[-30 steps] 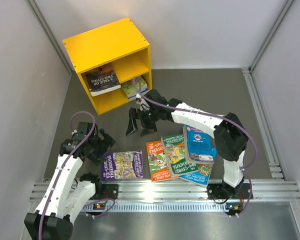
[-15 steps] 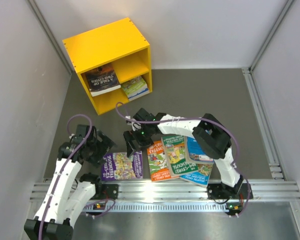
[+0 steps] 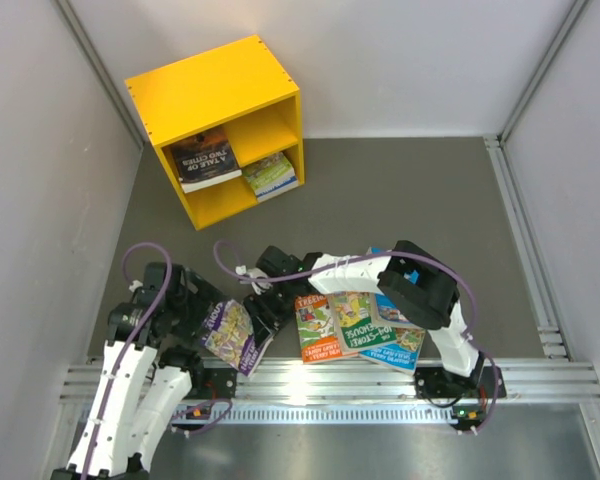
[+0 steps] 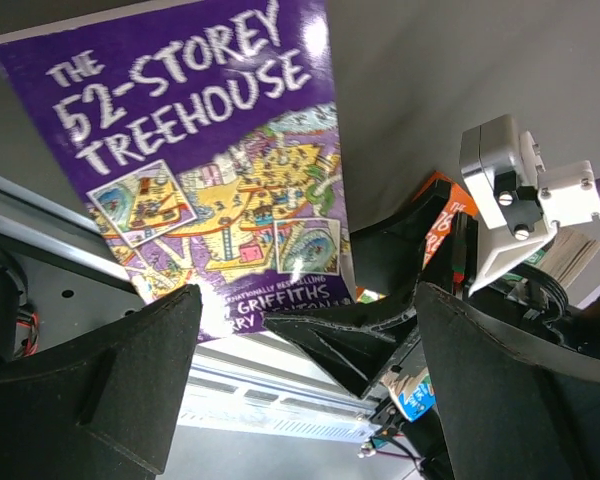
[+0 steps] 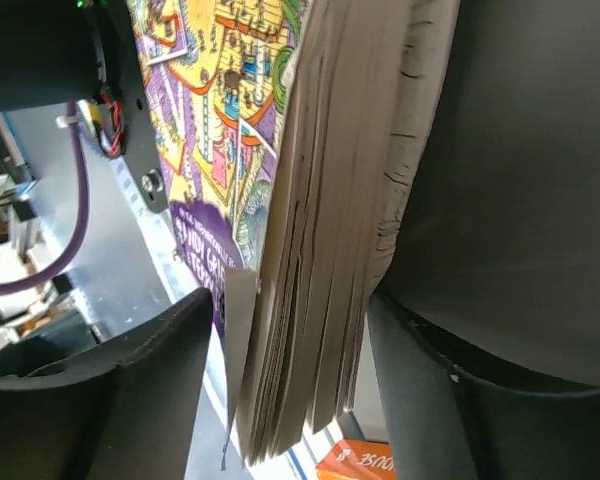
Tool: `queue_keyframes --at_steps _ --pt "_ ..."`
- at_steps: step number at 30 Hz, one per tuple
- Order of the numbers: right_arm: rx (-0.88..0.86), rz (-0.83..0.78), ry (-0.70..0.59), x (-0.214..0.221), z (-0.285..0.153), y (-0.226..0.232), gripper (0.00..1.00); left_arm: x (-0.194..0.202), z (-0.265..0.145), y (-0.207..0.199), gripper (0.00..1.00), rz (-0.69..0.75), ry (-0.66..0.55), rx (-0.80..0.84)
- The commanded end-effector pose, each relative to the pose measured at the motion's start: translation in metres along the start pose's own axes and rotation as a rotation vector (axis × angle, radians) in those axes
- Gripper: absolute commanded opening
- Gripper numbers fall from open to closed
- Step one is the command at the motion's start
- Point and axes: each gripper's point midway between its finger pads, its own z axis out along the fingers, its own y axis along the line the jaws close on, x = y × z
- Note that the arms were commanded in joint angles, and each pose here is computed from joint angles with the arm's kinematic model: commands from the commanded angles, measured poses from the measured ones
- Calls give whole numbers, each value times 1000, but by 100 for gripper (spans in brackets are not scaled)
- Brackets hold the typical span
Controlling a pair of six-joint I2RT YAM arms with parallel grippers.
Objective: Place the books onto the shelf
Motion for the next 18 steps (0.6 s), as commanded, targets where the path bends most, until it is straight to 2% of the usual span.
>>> queue_keyframes --at_steps 1,3,6,7,9,10,11,14,18 --pt "-25 8 23 17 11 10 58 2 -3 9 92 -20 -4 -30" --pt "0 37 -11 10 15 4 53 2 -4 9 92 -18 -7 -30" --pt "16 94 -52 1 18 1 38 1 -6 9 92 -12 -9 -29" --pt "29 113 -74 -4 17 -2 27 2 -6 10 92 -9 -9 -32" --pt "19 142 -109 -11 10 -2 17 2 -6 10 92 -6 -9 -34" --pt "27 145 -127 -15 6 -2 3 1 -5 10 92 -4 -9 -34" --pt "36 154 -138 -16 1 -4 0 1 -6 9 92 -3 -8 -28" --pt "21 168 -217 -33 -29 0 0 0 -8 5 92 9 -9 -12" --pt "-18 212 -366 -63 -95 10 0 -3 -9 -4 92 23 -20 20"
